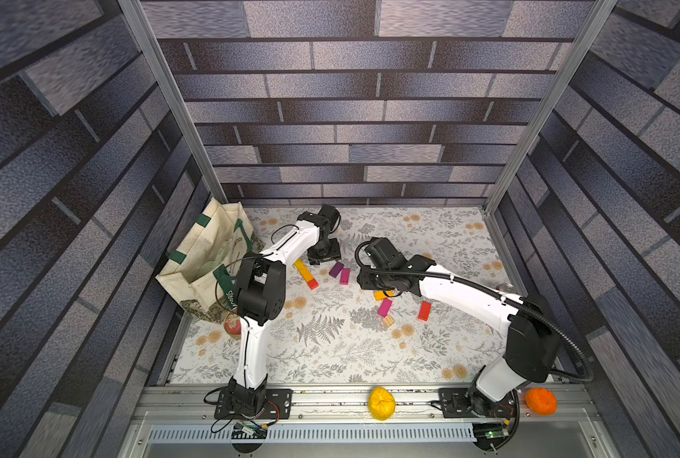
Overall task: Assemble the letter v with building blocks
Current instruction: Pick up the building block from the center of the board.
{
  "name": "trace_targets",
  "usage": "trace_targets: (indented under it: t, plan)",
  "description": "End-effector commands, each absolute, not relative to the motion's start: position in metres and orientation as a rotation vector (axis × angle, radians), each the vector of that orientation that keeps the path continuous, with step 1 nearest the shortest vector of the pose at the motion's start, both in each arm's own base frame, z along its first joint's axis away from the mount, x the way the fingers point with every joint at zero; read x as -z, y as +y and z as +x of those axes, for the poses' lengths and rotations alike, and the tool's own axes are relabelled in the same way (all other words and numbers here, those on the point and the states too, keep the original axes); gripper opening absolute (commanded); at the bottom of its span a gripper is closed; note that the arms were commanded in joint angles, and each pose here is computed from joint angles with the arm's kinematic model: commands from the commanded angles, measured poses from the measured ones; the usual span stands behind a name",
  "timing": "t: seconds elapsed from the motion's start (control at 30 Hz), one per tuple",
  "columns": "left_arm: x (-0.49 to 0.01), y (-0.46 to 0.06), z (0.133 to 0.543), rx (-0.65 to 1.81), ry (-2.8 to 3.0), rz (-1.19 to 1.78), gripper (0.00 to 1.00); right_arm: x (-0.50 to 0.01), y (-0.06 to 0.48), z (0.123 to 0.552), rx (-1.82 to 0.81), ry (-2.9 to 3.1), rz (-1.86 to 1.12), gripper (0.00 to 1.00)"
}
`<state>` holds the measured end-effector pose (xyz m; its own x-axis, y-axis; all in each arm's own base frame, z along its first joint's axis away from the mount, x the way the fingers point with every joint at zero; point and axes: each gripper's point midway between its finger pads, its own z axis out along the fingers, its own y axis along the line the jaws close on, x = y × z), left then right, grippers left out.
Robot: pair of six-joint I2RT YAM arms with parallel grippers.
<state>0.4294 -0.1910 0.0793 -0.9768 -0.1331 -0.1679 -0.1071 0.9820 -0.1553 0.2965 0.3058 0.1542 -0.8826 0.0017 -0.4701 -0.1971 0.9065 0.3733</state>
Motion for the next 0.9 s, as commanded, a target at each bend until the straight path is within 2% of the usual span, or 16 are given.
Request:
trace_targets:
  t: [0.0, 0.23, 0.87]
  plan:
    - [-0.078, -0.181, 0.424, 0.092, 3.014, -0.07, 0.61, -0.156, 0.284, 0.298, -0.521, 2.572, -0.085, 0.42]
    - [-0.064, -0.193, 0.423, -0.001, 3.055, 0.102, 0.61, -0.152, 0.267, 0.294, -0.502, 2.575, -0.048, 0.53]
    - [-0.038, -0.203, 0.414, -0.049, 3.113, 0.172, 0.55, -0.142, 0.271, 0.297, -0.523, 2.606, -0.043, 0.56]
